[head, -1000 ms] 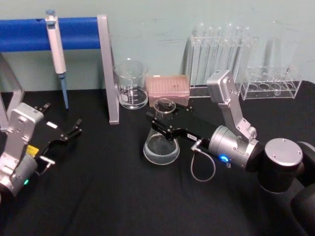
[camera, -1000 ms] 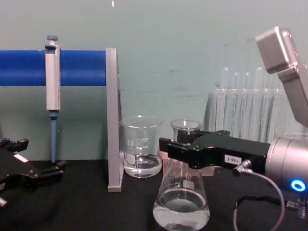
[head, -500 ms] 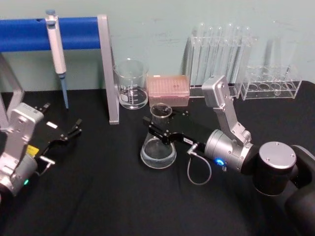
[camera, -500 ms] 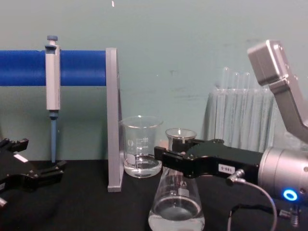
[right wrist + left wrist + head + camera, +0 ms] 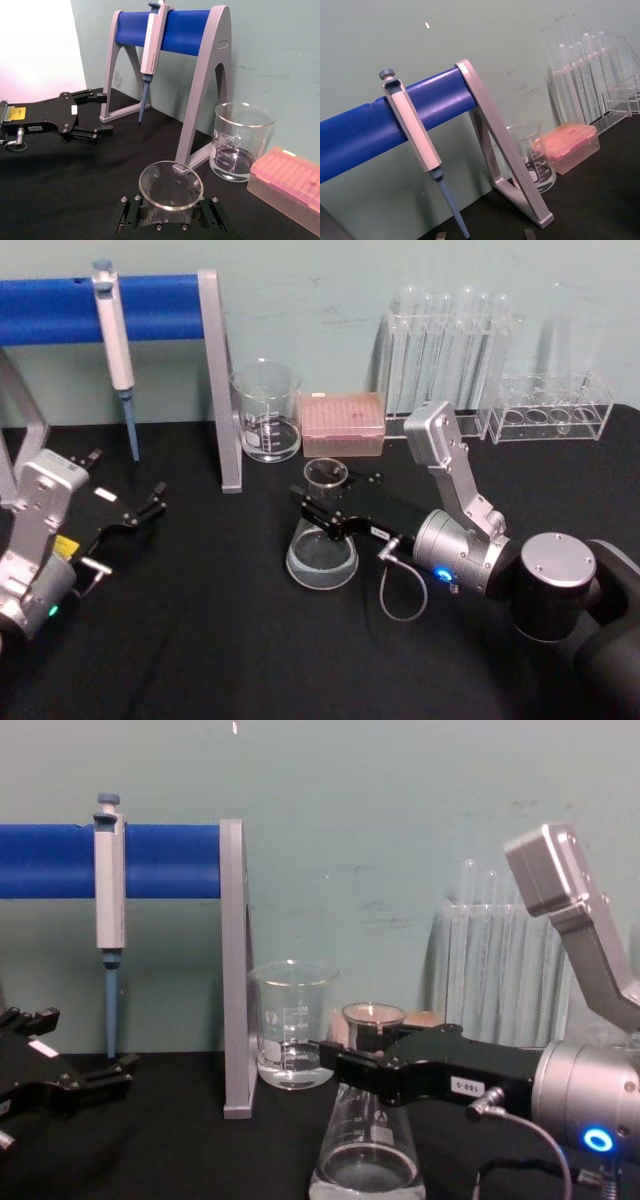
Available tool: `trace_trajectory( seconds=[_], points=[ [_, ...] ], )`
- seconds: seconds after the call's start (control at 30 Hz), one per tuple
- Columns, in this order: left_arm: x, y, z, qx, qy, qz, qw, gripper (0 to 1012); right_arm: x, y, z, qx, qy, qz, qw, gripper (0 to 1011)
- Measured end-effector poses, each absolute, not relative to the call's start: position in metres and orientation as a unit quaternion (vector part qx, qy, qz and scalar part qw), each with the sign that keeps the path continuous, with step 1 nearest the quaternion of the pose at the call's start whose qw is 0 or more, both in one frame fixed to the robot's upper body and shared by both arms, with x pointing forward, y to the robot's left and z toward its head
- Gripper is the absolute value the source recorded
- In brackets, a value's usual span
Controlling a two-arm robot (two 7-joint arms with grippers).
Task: Grasp the erlenmeyer flask with one hand, shake it three times, then place it back.
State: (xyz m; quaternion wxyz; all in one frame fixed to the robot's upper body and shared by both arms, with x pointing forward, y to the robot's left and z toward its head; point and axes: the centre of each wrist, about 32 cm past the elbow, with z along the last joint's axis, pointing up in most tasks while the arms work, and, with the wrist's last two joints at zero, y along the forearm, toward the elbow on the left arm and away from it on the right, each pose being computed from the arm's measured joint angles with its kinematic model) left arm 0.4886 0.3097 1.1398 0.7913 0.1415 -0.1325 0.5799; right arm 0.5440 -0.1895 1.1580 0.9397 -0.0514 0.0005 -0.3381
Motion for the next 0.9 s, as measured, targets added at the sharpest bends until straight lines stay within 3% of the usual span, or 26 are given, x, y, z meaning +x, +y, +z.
trace_trajectory(
  seconds=[0.9],
  points=[
    [0.4886,0.3097,1.1398,0.141,-0.132,0.580,0.791,1001,0.5463,-0.1888,1.1546,-0.058,0.004,-0.339,0.939,448]
  ],
)
